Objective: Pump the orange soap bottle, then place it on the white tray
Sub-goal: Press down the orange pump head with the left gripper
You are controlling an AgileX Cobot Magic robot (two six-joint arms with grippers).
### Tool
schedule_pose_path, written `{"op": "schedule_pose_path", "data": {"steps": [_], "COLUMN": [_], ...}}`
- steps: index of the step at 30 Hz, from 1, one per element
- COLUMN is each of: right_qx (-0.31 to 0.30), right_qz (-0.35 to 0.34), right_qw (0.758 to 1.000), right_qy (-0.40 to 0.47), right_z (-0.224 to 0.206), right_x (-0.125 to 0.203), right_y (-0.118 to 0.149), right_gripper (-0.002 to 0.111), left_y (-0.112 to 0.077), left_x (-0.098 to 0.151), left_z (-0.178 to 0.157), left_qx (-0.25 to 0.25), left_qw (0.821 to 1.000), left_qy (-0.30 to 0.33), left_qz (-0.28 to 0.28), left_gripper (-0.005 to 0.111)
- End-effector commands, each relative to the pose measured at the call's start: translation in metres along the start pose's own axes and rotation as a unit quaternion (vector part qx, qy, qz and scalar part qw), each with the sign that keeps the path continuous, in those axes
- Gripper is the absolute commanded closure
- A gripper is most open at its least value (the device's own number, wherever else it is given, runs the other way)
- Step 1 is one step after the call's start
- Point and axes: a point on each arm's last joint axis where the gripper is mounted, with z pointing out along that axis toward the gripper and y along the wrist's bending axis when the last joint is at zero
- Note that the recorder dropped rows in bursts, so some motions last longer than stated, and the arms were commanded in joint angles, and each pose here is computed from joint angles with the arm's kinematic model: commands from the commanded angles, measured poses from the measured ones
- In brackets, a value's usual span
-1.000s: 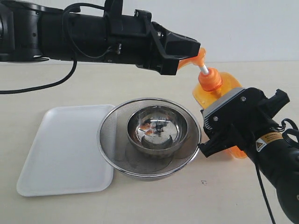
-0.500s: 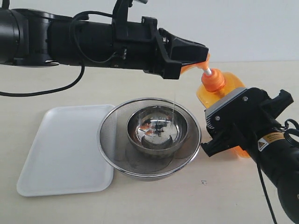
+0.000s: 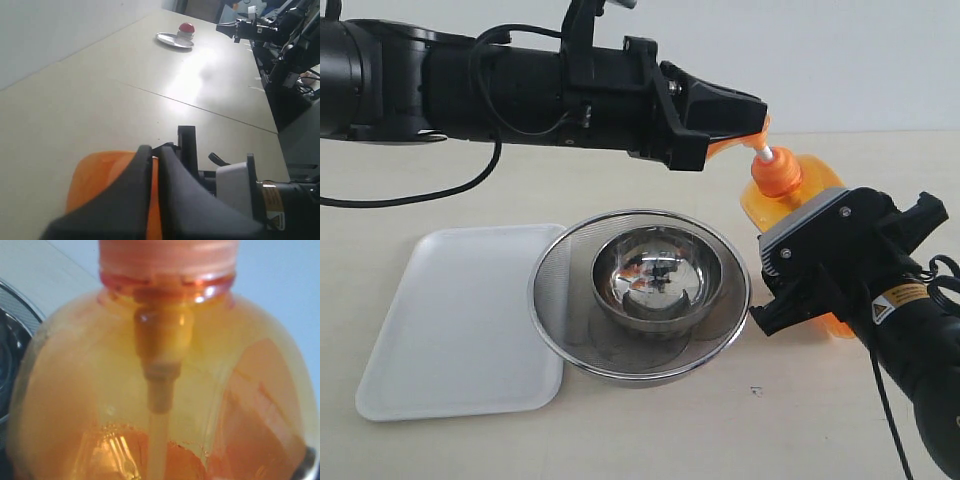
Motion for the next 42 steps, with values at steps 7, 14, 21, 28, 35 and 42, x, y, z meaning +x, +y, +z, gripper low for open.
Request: {"op": "schedule_pose_path", "data": {"steps": [7, 14, 21, 28, 35, 42], "right_qx": [-0.015, -0.016, -0.015, -0.015, -0.015, -0.015], "right_qz": [0.008, 0.008, 0.011, 0.011, 0.012, 0.011], "right_qw": [1.000, 1.000, 1.000, 1.000, 1.000, 1.000], "right_qy": [-0.019, -0.017, -0.016, -0.015, -0.016, -0.016], "right_z": [0.000, 0.000, 0.000, 0.000, 0.000, 0.000], "right_x": [-0.005, -0.005, -0.004, -0.004, -0.004, -0.004], "right_y": [0.002, 0.002, 0.002, 0.002, 0.002, 0.002], "right_gripper": [0.108, 0.108, 0.108, 0.108, 0.108, 0.108], "left_y": [-0.004, -0.012, -0.017, -0.012, 0.000, 0.010], "left_x": [-0.001, -0.024, -0.033, -0.024, 0.002, 0.025], "left_z": [-0.006, -0.022, -0.028, -0.022, -0.004, 0.008], "left_qx": [-0.029, -0.066, -0.067, -0.063, -0.044, -0.037], "left_qw": [0.999, 0.997, 0.996, 0.997, 0.999, 0.998], "left_qy": [0.019, -0.002, -0.013, -0.002, 0.026, 0.052], "left_qz": [0.023, 0.045, 0.054, 0.042, 0.015, -0.001], "left_gripper": [0.102, 0.102, 0.102, 0.102, 0.102, 0.102]}}
